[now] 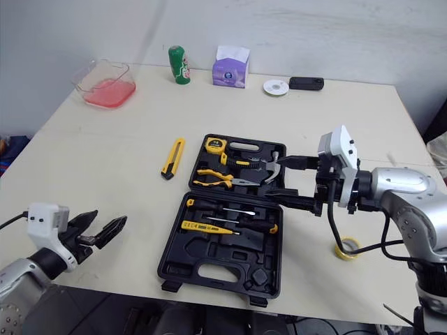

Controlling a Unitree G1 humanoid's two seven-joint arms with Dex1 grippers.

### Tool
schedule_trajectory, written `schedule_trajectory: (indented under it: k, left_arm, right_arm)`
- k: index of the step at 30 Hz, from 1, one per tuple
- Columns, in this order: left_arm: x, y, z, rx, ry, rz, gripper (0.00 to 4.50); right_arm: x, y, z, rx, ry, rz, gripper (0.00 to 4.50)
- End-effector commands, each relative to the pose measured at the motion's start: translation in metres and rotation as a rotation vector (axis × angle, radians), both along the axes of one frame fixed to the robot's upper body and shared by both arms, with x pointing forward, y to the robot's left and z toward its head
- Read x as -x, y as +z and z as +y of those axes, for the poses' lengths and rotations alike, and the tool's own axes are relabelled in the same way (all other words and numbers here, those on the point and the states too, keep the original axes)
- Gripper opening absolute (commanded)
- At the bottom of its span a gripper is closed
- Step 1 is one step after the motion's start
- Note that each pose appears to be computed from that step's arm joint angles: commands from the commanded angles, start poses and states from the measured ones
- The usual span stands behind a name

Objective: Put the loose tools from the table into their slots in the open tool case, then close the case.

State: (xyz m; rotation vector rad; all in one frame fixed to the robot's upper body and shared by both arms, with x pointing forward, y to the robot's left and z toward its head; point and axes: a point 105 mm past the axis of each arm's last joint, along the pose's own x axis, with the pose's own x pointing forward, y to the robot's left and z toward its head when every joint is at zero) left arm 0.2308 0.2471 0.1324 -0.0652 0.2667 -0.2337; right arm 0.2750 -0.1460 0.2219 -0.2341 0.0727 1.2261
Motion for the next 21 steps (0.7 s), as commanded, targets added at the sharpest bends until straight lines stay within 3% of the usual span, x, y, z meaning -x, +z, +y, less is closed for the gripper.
schedule_trajectory:
  k: [1,5,8,14,21]
  left_arm:
    - [-0.002,0.007,-0.005,-0.040,-0.017,0.002,4.48]
    - [-0.034,0.007,-0.014,-0.078,-0.011,0.075,4.48]
    - [-0.063,0.011,-0.013,-0.012,0.070,0.120,4.48]
    - [-0.117,0.028,-0.043,-0.083,-0.048,0.125,4.48]
    - [-0.157,0.024,-0.059,-0.116,-0.048,0.152,4.48]
  right_arm:
    - [0.003,0.007,0.005,-0.006,0.033,-0.043,4.50]
    - [0.008,0.004,0.015,-0.016,0.053,-0.042,4.50]
    - [0.012,0.005,0.024,-0.027,0.065,-0.057,4.50]
    - [0.011,0.001,0.035,-0.045,0.027,-0.097,4.50]
    - [0.012,0.000,0.042,-0.050,0.002,-0.118,4.50]
